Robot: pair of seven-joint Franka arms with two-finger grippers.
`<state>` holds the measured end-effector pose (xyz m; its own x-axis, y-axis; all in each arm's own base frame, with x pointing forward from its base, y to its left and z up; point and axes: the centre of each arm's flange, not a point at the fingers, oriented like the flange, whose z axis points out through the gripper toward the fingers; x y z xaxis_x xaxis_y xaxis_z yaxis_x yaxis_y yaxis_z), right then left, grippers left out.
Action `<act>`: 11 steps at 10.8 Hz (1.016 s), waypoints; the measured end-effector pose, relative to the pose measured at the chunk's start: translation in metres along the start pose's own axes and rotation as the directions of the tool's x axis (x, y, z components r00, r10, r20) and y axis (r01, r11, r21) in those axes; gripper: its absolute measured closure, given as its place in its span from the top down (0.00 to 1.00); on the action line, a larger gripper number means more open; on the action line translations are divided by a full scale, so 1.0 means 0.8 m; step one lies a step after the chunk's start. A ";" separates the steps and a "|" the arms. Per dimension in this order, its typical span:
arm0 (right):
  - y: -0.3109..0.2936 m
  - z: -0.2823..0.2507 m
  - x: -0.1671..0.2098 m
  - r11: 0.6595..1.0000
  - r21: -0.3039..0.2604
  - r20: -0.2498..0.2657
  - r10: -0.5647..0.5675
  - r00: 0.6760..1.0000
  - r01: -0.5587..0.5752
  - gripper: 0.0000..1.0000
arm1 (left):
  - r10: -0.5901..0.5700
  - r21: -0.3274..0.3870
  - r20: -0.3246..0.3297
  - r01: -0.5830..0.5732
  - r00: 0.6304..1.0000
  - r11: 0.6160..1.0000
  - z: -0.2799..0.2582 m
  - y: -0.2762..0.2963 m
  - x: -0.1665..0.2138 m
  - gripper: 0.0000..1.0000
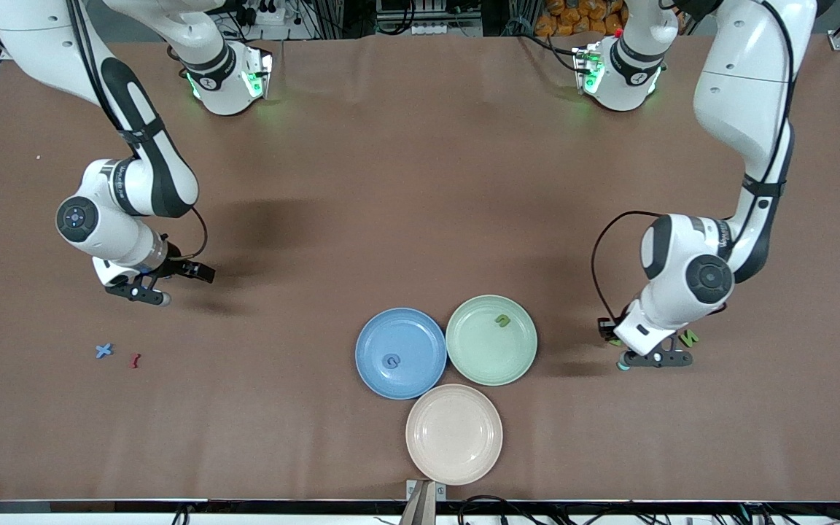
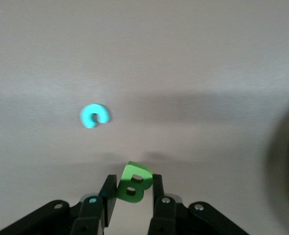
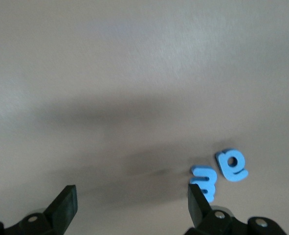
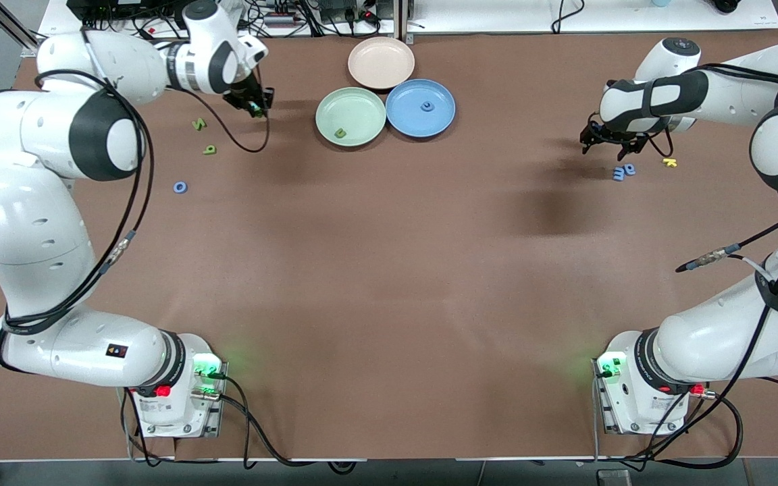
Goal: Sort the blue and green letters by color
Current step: 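Drop the green B in the green plate while the right gripper reaches blue E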
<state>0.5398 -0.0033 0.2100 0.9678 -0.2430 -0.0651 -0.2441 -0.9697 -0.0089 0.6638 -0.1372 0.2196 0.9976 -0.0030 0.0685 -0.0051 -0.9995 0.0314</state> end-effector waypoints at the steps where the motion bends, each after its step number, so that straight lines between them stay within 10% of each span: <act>1: 0.008 0.007 -0.006 1.000 -0.003 0.015 0.001 1.000 -0.001 1.00 | -0.025 -0.005 -0.006 0.025 1.000 1.000 -0.004 0.028 -0.003 0.34; 9: 0.096 0.041 -0.019 0.998 0.006 0.063 -0.057 0.996 0.056 1.00 | -0.241 -0.086 0.015 0.241 0.970 0.967 -0.009 0.230 -0.052 0.34; 11: 0.088 0.053 -0.020 0.999 0.015 0.056 -0.050 0.997 0.049 1.00 | -0.255 -0.077 0.022 0.256 0.967 0.964 0.003 0.235 -0.054 0.48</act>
<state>0.5043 -0.0663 0.1678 0.9738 -0.1929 -0.1204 -0.1975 -0.9799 -0.0272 0.6195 -0.3249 0.2202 0.9671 0.2518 0.0365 0.2456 -0.9614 0.1242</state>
